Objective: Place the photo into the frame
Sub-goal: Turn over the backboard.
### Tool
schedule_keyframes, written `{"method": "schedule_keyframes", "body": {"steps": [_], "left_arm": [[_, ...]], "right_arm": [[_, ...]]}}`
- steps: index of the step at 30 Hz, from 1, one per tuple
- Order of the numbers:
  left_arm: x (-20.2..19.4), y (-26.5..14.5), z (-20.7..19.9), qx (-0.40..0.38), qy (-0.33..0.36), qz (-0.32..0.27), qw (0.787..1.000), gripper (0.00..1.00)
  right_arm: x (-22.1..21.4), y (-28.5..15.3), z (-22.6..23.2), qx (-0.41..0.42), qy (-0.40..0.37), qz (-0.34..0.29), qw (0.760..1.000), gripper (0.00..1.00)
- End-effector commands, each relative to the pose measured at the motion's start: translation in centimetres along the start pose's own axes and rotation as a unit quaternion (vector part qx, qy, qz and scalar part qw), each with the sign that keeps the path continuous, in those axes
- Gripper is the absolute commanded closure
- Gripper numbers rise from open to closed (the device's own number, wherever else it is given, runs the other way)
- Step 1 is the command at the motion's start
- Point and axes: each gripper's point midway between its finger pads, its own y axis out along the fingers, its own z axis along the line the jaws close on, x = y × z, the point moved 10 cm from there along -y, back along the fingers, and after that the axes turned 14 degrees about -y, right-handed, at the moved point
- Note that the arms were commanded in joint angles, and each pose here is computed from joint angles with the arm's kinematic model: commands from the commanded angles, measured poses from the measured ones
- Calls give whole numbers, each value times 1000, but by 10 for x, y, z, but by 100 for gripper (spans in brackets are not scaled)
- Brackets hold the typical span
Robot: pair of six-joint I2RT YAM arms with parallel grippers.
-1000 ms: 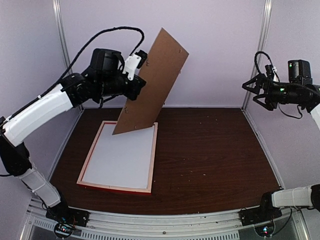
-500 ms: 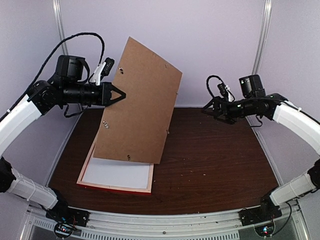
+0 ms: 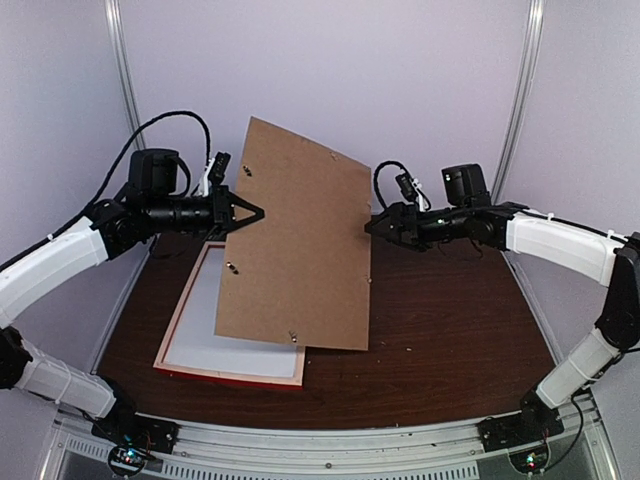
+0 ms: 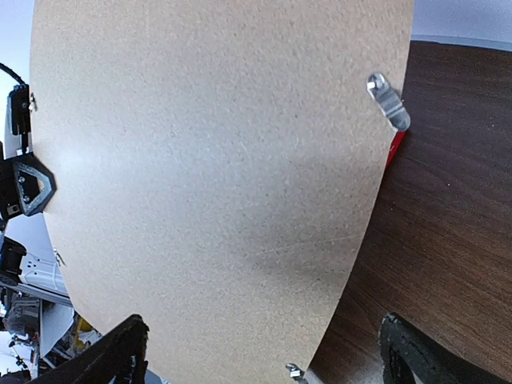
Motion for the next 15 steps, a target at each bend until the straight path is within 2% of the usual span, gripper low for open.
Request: {"method": "schedule_keyframes", "body": {"steps": [1, 9, 15], "left_arm": [[19, -16, -33, -134, 18, -55, 989, 100], [20, -19, -26, -159, 3, -59, 986, 100], [20, -18, -16, -173, -16, -56, 983, 100]], "right_arm": [[-4, 6, -4, 13, 0, -10, 1000, 0], [-8, 4, -9, 11, 4, -9, 1000, 2], [-7, 8, -14, 59, 20, -20, 998, 13]]}}
